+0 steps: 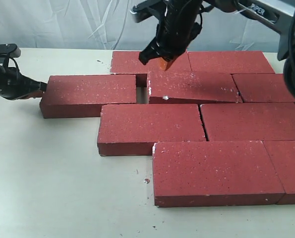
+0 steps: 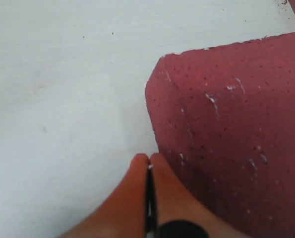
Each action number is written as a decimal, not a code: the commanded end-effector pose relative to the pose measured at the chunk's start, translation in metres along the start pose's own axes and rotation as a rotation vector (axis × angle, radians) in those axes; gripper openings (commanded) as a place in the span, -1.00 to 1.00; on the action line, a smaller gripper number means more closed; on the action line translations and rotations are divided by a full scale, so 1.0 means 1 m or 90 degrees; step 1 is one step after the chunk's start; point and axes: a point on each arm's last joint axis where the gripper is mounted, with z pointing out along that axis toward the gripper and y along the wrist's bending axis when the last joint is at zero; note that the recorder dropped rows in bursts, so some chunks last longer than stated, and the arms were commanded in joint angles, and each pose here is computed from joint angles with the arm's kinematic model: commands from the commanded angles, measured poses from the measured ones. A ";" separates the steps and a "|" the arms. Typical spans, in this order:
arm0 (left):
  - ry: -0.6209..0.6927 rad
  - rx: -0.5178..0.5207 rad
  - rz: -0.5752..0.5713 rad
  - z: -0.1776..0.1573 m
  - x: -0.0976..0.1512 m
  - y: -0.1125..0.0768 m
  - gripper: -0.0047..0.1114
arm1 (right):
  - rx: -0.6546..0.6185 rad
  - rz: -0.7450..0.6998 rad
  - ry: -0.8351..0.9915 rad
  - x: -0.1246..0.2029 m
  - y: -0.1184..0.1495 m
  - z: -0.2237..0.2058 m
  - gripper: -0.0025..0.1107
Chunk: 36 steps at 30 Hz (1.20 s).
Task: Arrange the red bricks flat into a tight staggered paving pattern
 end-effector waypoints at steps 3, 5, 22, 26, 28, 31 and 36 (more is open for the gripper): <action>-0.007 0.001 -0.003 0.000 -0.002 -0.001 -0.92 | -0.027 0.035 -0.011 0.024 -0.020 0.040 -0.97; -0.006 0.011 -0.004 0.000 -0.002 -0.002 -0.92 | -0.020 0.045 -0.015 0.030 -0.025 0.049 -0.97; -0.005 0.036 -0.004 0.000 -0.002 -0.006 -0.92 | -0.014 0.099 0.029 0.048 -0.037 0.075 -0.97; -0.005 0.037 -0.002 0.000 -0.002 -0.006 -0.92 | -0.004 0.103 -0.050 0.036 -0.035 0.022 -0.97; -0.005 0.038 -0.002 0.000 -0.002 -0.006 -0.92 | -0.004 0.103 -0.085 0.032 -0.032 -0.011 -0.97; -0.004 0.062 0.000 -0.001 -0.002 -0.009 -0.92 | 0.011 0.077 -0.120 0.035 -0.028 -0.046 -0.97; -0.025 0.102 0.009 -0.001 -0.005 -0.015 -0.92 | 0.076 0.063 -0.193 0.074 -0.017 -0.068 -0.97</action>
